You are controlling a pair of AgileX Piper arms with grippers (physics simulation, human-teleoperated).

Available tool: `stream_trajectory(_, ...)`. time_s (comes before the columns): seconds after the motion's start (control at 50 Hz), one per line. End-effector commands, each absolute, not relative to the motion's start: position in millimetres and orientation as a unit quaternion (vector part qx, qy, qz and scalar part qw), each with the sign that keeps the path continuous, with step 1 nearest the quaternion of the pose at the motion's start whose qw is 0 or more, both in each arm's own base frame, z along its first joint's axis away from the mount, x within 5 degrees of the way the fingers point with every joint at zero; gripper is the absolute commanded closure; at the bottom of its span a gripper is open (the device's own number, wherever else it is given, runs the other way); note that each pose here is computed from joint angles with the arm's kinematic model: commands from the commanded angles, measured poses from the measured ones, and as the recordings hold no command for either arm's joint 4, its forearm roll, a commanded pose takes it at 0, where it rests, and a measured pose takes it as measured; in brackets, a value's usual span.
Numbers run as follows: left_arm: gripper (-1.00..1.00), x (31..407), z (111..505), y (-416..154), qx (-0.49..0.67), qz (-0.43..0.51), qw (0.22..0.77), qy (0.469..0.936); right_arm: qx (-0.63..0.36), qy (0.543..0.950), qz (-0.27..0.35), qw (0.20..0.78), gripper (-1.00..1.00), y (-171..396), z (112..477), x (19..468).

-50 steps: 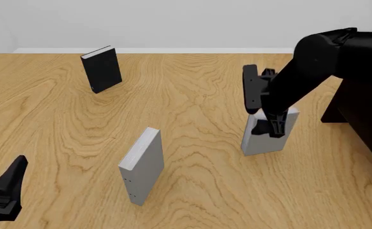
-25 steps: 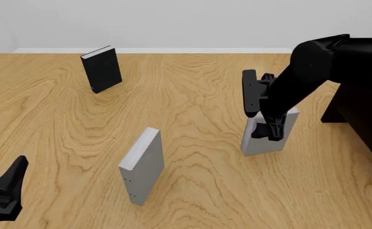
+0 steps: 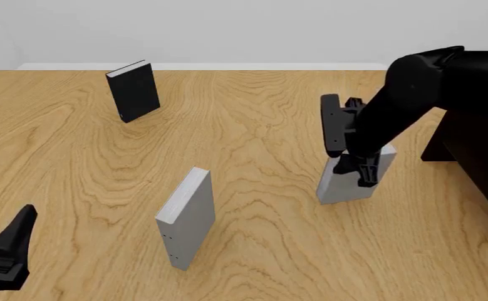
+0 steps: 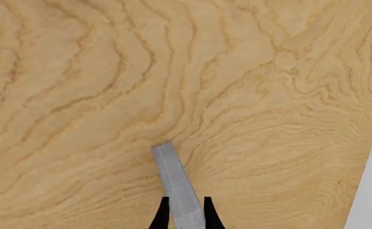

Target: Pick up the book on the right and place it on the cabinet shelf.

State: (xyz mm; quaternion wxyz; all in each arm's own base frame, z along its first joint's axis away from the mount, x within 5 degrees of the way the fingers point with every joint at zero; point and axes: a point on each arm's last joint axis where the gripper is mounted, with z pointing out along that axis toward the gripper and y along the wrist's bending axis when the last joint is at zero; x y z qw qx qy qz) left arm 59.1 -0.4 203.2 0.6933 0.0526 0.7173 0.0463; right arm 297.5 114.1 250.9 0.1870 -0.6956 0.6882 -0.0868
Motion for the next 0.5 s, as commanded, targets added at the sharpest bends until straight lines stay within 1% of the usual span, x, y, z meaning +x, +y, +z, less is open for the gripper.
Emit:
stream_trajectory(0.02, -1.00, 59, 203, -1, 0.053, 0.045, 0.694, 0.717, -0.679, 0.705, -0.085, 0.187, 1.00, 106, 253, 300)
stream_trajectory(0.5, -1.00, 58, 204, -1, 0.049, 0.034, 0.701, 0.711, -0.673, 0.705, -0.099, 0.201, 1.00, 91, 289, 288)
